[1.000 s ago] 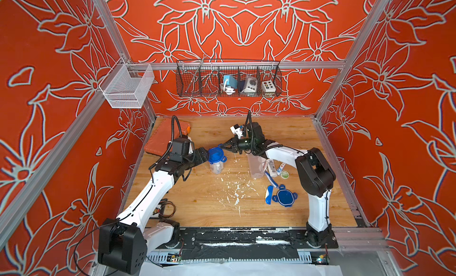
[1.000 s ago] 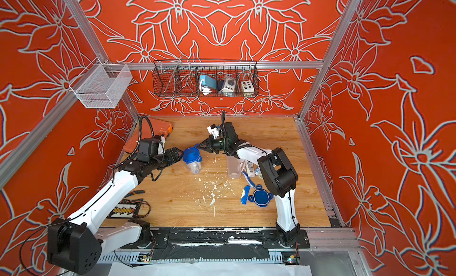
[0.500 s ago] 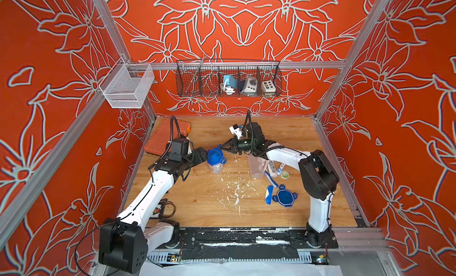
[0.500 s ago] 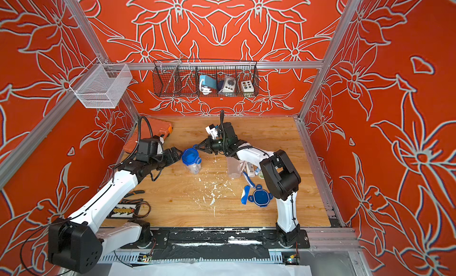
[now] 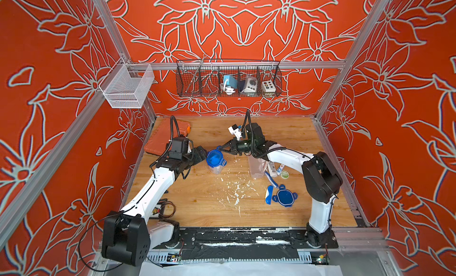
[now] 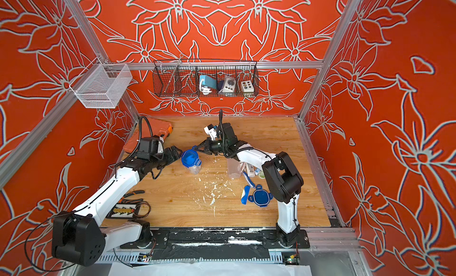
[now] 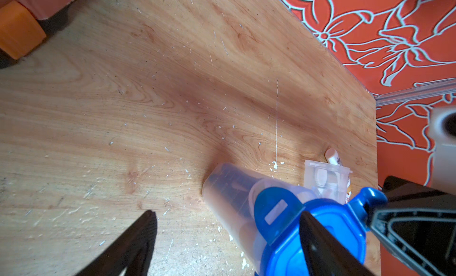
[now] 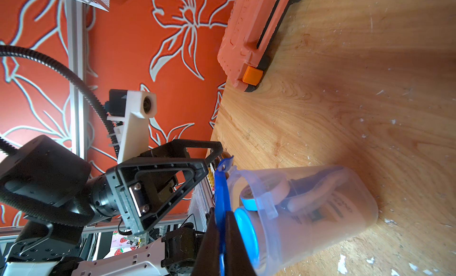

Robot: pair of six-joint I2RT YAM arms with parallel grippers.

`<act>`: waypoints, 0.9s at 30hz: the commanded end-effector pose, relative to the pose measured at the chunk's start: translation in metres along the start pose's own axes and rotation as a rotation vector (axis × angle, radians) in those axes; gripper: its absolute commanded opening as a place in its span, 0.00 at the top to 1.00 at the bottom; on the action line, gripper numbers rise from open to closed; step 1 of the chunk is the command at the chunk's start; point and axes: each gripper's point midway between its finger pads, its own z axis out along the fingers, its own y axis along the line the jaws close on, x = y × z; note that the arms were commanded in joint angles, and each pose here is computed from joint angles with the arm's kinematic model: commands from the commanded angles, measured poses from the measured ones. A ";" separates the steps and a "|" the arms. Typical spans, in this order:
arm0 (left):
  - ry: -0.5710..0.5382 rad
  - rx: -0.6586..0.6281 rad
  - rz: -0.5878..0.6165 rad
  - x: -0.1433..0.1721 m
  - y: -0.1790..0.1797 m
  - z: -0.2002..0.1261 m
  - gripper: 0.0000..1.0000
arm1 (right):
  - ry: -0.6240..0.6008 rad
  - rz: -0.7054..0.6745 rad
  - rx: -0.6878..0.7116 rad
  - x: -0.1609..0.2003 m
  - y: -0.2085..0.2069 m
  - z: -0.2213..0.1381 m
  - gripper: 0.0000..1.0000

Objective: Take out toiletry kits
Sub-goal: Open the lid of the container.

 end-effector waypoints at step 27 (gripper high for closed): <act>-0.040 -0.008 0.005 -0.019 -0.003 -0.004 0.15 | 0.121 -0.099 -0.194 0.015 0.059 0.005 1.00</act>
